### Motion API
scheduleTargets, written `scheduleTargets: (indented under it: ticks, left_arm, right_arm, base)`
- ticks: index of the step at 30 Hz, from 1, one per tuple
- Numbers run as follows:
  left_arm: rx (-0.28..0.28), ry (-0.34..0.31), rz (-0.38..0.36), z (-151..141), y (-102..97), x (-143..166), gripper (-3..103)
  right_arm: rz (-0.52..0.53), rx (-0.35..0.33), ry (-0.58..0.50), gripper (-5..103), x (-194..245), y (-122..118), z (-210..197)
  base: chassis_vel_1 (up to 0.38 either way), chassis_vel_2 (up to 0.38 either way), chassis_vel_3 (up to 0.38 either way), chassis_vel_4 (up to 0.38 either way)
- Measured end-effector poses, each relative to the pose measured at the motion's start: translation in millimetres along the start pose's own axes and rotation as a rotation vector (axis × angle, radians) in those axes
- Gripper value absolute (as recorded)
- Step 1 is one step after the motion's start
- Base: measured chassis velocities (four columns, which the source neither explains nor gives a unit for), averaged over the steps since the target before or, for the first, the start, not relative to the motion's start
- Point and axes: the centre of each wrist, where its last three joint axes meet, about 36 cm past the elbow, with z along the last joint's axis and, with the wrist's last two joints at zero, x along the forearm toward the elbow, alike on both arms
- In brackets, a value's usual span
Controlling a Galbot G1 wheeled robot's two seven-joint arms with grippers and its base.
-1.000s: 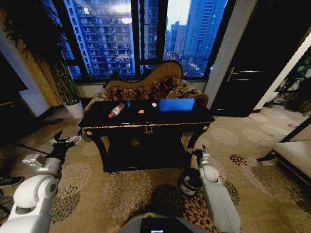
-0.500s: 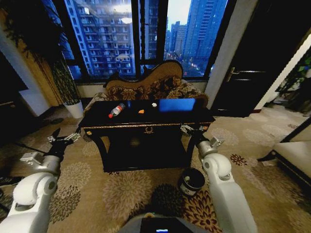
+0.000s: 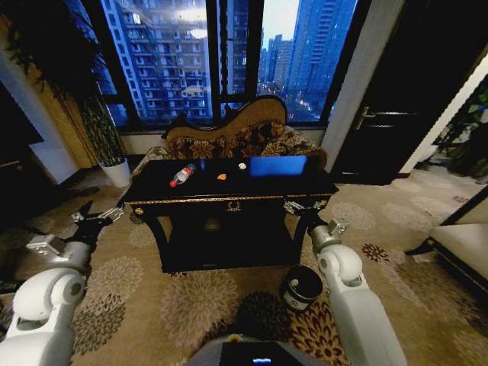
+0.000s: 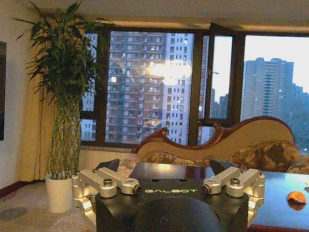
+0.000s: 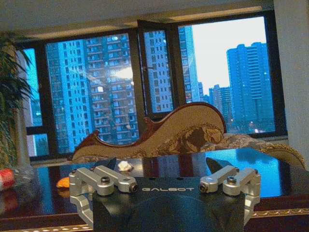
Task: Move to the front of the table and place the trash on the table into the trash bin.
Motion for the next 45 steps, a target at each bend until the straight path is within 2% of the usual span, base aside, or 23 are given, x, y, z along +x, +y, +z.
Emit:
scheduleTargets:
  ticks: [39,45]
  left_arm:
    - [-0.010,0.010,-0.003,0.3,0.4,-1.1,100]
    - [-0.003,0.010,-0.003,2.1,-1.1,1.1,100]
  right_arm:
    - [0.005,0.009,-0.004,100,-3.6,3.8,5.2]
    - [-0.037,0.009,-0.007,100,-10.2,15.5,4.6]
  base:
    - [-0.115,0.117,0.119,-0.120]
    - [-0.041,0.051,0.034,-0.044]
